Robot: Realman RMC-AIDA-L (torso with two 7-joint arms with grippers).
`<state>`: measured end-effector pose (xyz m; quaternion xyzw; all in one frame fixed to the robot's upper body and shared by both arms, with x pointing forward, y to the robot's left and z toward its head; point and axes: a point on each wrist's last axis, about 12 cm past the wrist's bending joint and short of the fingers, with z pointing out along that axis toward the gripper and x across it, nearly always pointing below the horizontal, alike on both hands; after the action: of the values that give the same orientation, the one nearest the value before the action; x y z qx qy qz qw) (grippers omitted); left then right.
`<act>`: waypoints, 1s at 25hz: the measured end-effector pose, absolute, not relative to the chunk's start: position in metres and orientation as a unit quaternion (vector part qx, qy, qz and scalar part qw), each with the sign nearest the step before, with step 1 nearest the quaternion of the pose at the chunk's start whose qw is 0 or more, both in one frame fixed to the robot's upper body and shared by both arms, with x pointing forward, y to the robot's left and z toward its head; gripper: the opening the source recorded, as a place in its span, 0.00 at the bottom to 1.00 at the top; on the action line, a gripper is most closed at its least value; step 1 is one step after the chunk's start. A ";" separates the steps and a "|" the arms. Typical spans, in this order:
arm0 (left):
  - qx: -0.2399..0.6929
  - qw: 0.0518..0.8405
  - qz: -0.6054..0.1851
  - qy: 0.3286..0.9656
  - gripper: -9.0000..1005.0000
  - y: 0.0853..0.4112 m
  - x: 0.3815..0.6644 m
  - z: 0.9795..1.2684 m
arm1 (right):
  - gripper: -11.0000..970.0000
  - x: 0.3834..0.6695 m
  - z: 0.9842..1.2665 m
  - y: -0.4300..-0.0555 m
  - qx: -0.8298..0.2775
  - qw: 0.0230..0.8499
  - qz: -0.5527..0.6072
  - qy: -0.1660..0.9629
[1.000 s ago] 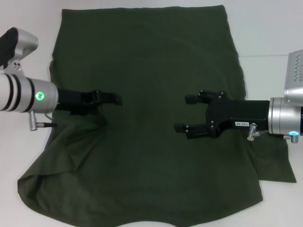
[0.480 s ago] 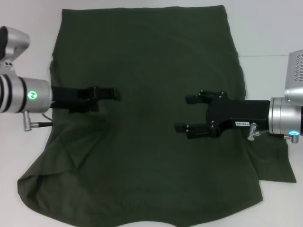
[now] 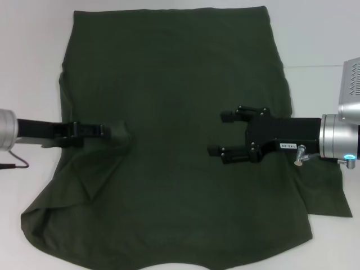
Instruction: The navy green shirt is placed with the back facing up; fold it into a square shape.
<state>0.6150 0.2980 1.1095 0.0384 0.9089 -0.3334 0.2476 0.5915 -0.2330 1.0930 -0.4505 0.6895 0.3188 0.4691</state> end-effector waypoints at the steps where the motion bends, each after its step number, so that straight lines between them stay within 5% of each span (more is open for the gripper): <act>1: 0.041 0.247 -0.331 0.910 0.93 0.300 0.613 1.108 | 0.98 0.592 1.093 -0.233 -0.451 0.469 0.319 0.689; 25: 0.092 0.249 -0.286 0.921 0.93 0.303 0.614 1.108 | 0.98 0.592 1.094 -0.231 -0.451 0.470 0.319 0.689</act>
<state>0.6139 0.3026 1.1081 0.0919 0.9209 -0.2857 0.2488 0.5924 -0.2315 1.0937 -0.4511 0.6886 0.3192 0.4695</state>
